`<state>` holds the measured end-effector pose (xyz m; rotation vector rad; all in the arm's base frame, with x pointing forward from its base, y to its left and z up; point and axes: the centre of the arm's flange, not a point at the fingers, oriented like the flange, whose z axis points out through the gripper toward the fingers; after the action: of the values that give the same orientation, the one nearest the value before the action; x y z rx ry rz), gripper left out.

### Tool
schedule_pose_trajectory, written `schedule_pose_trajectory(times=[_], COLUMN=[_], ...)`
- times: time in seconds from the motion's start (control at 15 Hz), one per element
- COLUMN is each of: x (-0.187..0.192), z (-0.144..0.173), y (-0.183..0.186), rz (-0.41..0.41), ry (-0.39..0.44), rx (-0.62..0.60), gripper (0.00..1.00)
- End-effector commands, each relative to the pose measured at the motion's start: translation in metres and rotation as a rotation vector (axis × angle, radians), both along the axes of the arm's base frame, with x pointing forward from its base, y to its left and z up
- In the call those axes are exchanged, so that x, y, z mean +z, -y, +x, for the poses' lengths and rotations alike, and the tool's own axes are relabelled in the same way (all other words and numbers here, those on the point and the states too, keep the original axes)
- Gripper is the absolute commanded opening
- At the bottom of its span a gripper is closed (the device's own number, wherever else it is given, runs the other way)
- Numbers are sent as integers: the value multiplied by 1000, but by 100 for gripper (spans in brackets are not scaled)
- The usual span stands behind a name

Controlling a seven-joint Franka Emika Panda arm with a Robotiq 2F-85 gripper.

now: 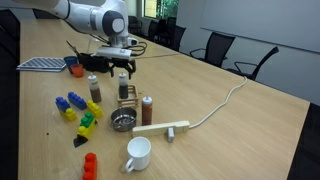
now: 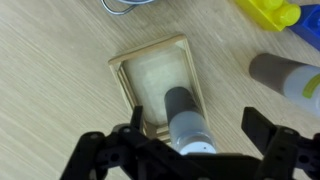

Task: Remove the bottle from the basket

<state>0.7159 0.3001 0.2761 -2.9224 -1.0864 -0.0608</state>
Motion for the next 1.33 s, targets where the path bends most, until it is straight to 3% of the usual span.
schedule_pose_trajectory(times=[0.0,0.4,0.93,1.07,1.27], x=[4,-20,-42,-41,-40], z=[45,50,52,53,55], y=[-24,-38,-48,-43,-40], rz=[42,93,40,36,38], ry=[-34,-35,22,34,49], rx=[50,61,58,43,27], gripper=[100,100,100,72,52])
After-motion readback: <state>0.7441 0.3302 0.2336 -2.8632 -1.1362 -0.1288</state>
